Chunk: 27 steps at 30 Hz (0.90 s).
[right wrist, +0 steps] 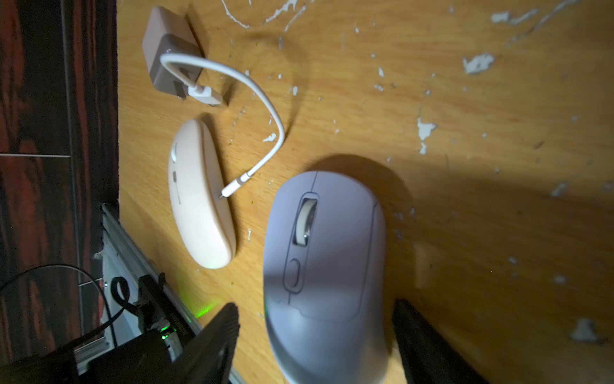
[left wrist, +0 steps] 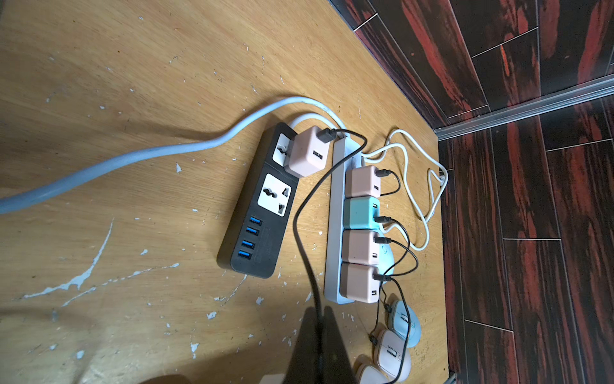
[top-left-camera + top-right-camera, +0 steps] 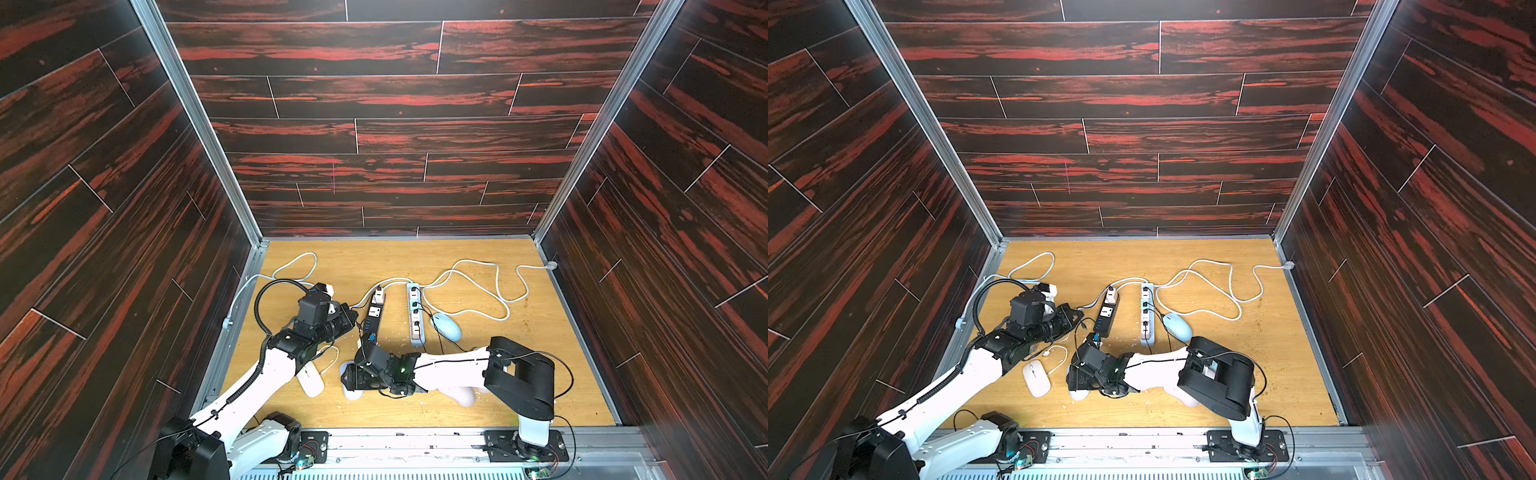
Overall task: Unplug the wireless mouse
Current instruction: Place the mouse at the center of the board, then place the power cord at the center of the board.
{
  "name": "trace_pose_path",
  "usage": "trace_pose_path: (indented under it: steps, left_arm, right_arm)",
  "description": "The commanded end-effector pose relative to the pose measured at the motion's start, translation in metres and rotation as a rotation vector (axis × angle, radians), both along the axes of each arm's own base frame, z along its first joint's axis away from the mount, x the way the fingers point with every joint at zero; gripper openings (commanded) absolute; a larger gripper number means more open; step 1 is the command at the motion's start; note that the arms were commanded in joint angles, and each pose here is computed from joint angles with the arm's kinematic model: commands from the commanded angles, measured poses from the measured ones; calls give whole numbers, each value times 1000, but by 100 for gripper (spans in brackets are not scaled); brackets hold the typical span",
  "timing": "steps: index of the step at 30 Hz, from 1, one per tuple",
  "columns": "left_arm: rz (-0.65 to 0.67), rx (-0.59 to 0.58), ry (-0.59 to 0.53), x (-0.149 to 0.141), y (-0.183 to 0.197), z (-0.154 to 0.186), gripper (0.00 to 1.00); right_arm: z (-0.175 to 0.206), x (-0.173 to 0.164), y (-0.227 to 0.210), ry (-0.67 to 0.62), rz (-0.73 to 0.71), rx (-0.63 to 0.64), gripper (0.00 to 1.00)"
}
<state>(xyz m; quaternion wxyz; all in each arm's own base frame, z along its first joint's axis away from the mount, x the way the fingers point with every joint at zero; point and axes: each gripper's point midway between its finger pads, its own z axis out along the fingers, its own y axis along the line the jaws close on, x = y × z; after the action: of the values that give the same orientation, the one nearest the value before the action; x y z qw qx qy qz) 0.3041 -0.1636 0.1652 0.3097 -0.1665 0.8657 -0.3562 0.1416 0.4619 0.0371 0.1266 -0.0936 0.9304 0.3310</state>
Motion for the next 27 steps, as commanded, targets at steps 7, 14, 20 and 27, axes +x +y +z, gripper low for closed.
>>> trace_pose_path:
  steps: [7, 14, 20, 27]
  left_arm:
    - [-28, 73, 37, -13, 9, -10, 0]
    - [-107, 162, 94, -24, 10, -29, 0]
    - [-160, 242, 154, -35, 8, -49, 0]
    - [-209, 423, 194, -41, 8, -70, 20]
  right_arm:
    - [33, 10, -27, -123, -78, 60, 72]
    - [79, 32, -76, -354, -157, 64, 72]
    - [118, 48, -92, -570, -124, 6, 72]
    - [145, 66, -104, -663, -19, -45, 74]
